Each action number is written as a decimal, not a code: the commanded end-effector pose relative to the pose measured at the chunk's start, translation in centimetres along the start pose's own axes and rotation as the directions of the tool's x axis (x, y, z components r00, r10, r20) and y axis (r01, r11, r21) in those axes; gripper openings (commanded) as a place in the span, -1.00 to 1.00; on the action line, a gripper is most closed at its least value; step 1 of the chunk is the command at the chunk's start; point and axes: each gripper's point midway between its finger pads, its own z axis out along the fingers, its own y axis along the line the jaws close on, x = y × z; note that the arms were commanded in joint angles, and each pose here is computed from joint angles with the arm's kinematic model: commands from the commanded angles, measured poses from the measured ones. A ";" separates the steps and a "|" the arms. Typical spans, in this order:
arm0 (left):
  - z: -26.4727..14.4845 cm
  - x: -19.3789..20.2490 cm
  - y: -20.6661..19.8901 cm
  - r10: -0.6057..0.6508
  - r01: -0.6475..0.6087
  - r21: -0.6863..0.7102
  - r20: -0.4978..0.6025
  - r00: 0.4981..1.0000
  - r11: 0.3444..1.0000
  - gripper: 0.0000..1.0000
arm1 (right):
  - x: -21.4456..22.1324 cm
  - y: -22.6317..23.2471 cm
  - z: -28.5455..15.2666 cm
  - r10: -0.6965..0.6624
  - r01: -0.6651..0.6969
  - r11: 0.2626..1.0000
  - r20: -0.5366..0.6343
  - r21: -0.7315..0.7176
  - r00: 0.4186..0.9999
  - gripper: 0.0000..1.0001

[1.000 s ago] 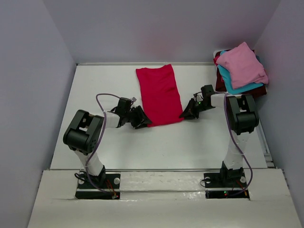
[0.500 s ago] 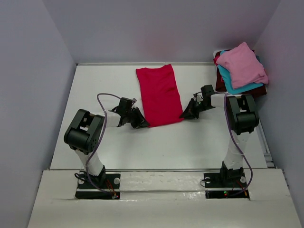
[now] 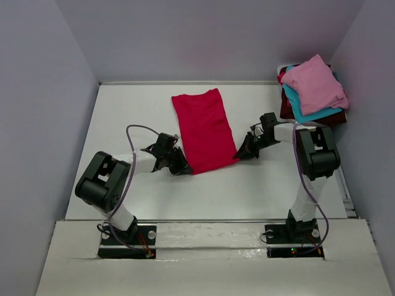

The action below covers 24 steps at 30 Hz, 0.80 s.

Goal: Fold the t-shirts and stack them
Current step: Fold the tshirt

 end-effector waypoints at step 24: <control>-10.2 8.6 0.6 0.028 -0.036 -0.215 -0.041 0.999 0.976 -0.89 | 12.3 2.1 -7.3 -0.118 0.118 0.993 -0.001 -0.016 0.993 -0.86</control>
